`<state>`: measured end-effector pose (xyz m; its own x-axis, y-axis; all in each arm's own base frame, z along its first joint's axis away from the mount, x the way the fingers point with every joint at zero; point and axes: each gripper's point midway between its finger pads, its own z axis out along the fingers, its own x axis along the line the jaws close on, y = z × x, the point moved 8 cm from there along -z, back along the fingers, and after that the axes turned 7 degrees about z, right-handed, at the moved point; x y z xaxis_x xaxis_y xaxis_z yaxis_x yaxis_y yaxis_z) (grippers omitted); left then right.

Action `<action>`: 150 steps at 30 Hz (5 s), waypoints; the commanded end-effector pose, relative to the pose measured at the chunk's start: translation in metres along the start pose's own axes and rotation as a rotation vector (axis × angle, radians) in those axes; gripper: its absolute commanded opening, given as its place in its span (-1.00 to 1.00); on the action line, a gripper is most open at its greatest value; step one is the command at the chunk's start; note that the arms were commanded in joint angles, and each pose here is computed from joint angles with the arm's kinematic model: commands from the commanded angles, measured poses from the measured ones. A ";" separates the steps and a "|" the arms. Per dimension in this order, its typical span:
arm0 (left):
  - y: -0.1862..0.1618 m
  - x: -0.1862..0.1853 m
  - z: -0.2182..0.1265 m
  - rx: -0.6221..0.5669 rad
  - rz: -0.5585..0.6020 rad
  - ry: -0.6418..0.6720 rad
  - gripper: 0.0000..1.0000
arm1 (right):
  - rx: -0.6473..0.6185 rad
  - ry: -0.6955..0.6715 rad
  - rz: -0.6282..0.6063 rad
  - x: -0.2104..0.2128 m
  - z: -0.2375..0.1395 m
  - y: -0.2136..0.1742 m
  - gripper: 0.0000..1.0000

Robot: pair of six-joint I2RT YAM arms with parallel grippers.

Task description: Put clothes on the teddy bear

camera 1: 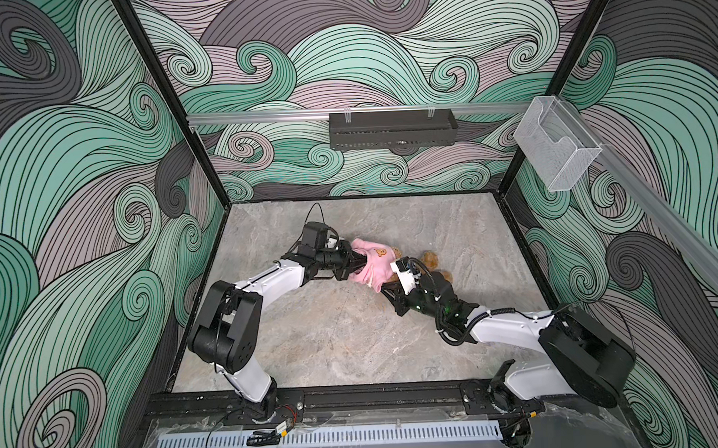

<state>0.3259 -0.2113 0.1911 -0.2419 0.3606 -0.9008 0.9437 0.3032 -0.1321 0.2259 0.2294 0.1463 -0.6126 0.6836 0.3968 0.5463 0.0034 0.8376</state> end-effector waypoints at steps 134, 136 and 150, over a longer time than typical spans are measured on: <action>-0.013 0.064 0.045 0.001 0.260 0.091 -0.37 | 0.113 -0.348 0.278 -0.107 -0.017 0.080 -0.35; -0.017 0.070 0.041 -0.008 0.255 0.108 -0.35 | 0.134 -0.343 0.290 -0.114 -0.004 0.078 -0.38; -0.009 0.055 0.064 0.027 0.280 0.021 -0.18 | 0.238 -0.374 0.361 -0.125 -0.001 0.031 -0.53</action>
<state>0.3091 -0.2399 0.1016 -0.0373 0.4912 -0.8702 0.9807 0.1851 0.0624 0.3283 0.1465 0.1341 -0.1720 0.8831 0.4365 0.7974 -0.1353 0.5881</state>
